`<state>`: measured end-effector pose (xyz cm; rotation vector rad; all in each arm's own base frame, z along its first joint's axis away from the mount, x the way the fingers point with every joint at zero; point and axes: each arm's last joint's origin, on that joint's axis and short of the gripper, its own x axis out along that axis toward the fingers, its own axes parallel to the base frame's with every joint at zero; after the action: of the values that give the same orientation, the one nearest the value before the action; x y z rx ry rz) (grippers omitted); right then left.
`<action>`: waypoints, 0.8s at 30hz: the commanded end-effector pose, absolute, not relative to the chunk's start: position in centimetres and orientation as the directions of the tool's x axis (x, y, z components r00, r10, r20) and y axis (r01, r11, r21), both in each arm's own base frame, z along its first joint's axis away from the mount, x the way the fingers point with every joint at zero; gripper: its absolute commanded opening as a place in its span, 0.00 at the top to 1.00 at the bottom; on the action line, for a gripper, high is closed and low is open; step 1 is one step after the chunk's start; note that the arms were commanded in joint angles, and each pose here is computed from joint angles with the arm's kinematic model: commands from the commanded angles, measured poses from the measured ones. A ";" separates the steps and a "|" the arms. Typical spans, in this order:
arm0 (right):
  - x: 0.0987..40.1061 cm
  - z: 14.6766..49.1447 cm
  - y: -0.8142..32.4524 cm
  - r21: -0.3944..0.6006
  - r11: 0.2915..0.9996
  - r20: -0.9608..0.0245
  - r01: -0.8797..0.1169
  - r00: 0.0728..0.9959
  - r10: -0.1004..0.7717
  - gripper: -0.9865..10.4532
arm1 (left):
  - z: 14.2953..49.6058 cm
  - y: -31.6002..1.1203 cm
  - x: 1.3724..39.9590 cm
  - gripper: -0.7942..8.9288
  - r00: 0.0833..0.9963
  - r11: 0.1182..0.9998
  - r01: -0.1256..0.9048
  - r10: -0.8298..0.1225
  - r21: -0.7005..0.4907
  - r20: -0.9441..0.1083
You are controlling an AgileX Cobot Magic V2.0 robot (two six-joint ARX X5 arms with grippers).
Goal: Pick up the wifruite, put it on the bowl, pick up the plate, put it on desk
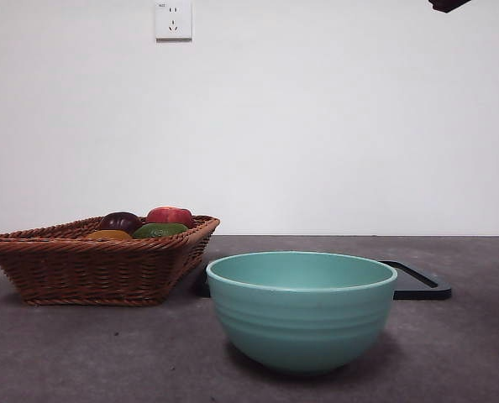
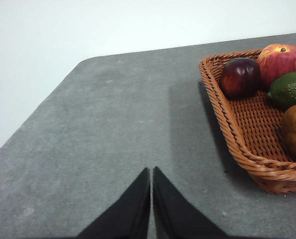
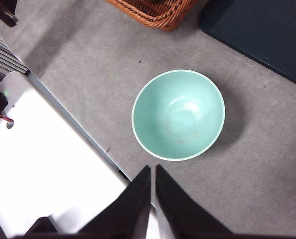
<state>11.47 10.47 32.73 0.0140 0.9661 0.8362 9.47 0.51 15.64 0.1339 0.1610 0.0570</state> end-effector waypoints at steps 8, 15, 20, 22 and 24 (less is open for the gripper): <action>11.5 33.2 10.7 0.355 0.681 -0.706 -0.641 0.294 0.645 0.91 | 14.9 0.5 9.5 0.91 0.981 0.991 -0.047 0.070 0.127 -0.180; 11.5 33.2 10.7 0.354 0.681 -0.706 -0.641 0.294 0.645 0.91 | 14.9 0.5 9.5 0.91 0.981 0.991 -0.047 0.070 0.127 -0.180; 11.5 33.2 10.6 0.349 0.680 -0.705 -0.645 0.297 0.644 0.91 | 14.9 0.5 9.5 0.91 0.981 0.991 -0.047 0.070 0.127 -0.180; 11.5 33.3 10.2 0.310 0.681 -0.701 -0.664 0.324 0.635 0.91 | 14.9 0.5 9.5 0.91 0.981 0.991 -0.047 0.070 0.127 -0.180; 11.7 33.5 9.6 0.252 0.704 -0.695 -0.664 0.382 0.609 0.91 | 14.9 0.5 9.5 0.91 0.981 0.991 -0.047 0.070 0.127 -0.180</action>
<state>11.64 9.83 32.93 -0.0230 0.9180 0.8067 9.47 0.51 15.64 0.1336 0.1610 0.0574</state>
